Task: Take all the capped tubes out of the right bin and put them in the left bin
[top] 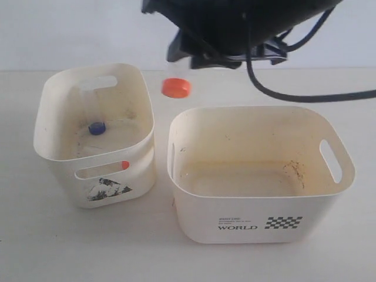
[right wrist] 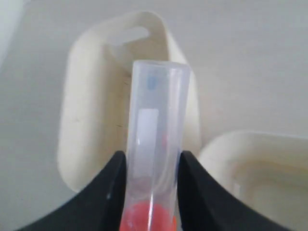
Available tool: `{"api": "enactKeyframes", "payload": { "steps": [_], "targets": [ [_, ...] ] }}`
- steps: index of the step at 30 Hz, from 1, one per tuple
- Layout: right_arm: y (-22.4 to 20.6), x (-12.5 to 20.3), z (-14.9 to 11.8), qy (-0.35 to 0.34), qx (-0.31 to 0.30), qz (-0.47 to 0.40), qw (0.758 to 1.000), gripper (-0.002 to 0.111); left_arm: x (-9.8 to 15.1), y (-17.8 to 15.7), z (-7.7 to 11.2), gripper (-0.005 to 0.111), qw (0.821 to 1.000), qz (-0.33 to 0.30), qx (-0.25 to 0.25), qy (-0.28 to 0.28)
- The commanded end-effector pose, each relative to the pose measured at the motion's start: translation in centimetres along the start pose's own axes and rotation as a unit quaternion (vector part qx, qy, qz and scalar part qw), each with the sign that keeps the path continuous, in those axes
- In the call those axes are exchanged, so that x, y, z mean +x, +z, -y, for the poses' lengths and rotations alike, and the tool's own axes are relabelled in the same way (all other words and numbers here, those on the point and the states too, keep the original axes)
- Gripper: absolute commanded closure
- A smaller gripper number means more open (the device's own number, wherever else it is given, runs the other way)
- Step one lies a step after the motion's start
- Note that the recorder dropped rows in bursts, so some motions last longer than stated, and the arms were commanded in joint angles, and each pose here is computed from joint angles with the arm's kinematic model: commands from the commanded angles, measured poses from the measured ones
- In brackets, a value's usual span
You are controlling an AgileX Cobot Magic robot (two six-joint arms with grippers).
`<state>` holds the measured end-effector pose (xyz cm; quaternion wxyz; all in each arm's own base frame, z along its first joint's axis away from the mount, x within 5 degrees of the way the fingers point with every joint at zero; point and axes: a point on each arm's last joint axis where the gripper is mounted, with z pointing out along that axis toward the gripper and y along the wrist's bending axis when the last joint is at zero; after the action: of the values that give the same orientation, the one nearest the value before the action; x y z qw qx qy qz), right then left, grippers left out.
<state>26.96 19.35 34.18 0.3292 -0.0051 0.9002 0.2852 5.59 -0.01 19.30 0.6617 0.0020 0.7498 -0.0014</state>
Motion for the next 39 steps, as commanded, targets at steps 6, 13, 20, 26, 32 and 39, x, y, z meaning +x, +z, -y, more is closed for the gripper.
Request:
{"api": "enactKeyframes", "payload": {
  "steps": [6,13,20,26,32,39],
  "targets": [
    [6.4,1.1,-3.1,-0.008,-0.092,0.079,0.993,0.108,-0.1,0.0,0.0,0.102,1.0,0.001,0.0,-0.007],
    [11.6,2.1,-2.9,-0.007,-0.075,0.061,0.995,0.104,-0.1,0.0,0.0,0.102,1.0,0.001,0.0,-0.007],
    [12.4,2.4,-3.2,-0.02,-0.078,0.063,0.995,0.033,-0.1,0.0,0.0,0.102,1.0,0.001,0.0,-0.007],
    [8.3,1.7,-4.4,-0.027,-0.09,0.038,0.995,0.089,-0.1,0.0,0.0,0.102,1.0,0.001,0.0,-0.007],
    [-0.2,0.9,-5.8,-0.095,-0.111,0.016,0.989,0.108,-0.1,0.0,0.0,0.102,1.0,0.001,0.0,-0.007],
    [-9.7,4.0,-6.8,-0.204,-0.113,-0.055,0.971,0.108,-0.1,0.0,0.0,0.102,1.0,0.001,0.0,-0.007]
  ]
}}
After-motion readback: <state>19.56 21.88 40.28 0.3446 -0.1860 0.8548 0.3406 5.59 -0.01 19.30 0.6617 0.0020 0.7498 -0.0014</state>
